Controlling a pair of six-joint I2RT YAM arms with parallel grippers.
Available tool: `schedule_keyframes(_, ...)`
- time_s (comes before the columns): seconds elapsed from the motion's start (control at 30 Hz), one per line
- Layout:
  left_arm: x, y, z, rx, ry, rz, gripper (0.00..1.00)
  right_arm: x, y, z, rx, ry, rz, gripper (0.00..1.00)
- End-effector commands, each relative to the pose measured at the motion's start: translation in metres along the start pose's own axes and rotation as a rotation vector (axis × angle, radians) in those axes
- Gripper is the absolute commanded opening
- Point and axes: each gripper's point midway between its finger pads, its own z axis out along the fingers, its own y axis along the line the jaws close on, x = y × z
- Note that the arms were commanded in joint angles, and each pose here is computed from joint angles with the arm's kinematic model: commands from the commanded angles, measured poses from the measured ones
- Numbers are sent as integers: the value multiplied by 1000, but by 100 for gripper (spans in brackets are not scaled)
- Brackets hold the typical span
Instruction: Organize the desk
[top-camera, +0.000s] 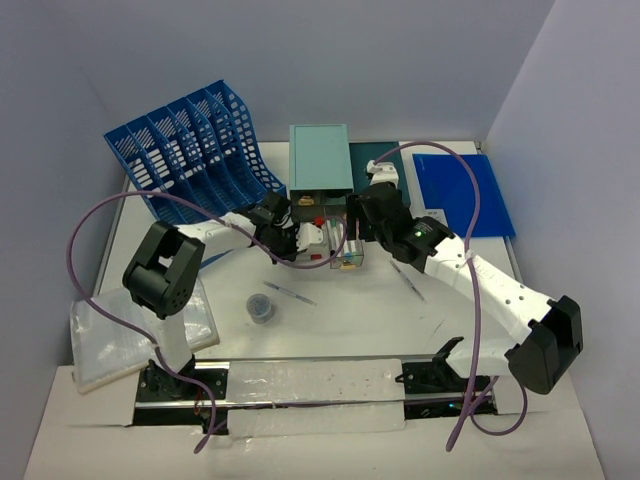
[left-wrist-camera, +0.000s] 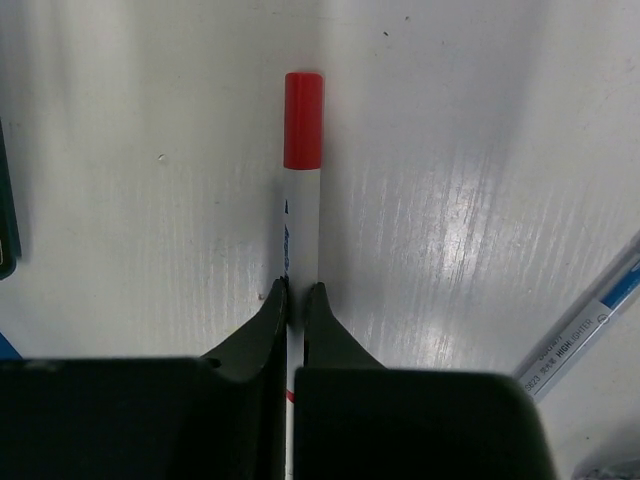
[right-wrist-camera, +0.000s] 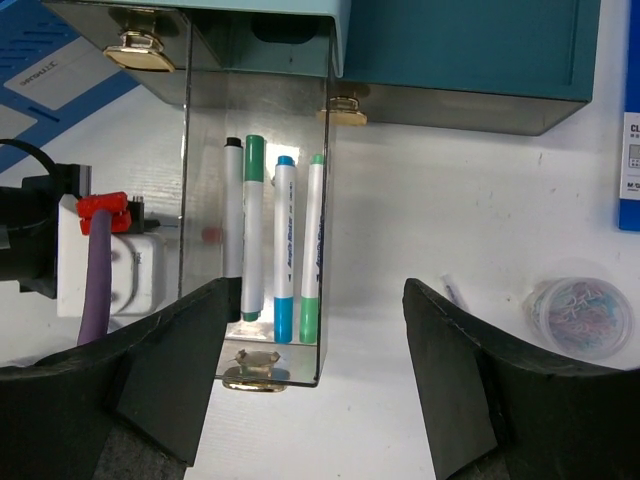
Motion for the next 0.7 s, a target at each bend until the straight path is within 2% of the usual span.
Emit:
schedule_keyframes(0.0,35,-42,2,110,123,-41,0,-14,0,-5,-10,-55,32,77)
schedule_keyframes(0.17,20,-33,-19,36,68,-183,0,-11,2,-9,-34,-56,45,77)
schedule_keyframes(0.43,0,-13,-71,-139,-64,-285,0,-24,12,-27,-126,-115,94,77)
schedule_keyframes(0.67,-19,-5,-113,-197,-162,-399,0,-29,17,-32,-154,-131,125,77)
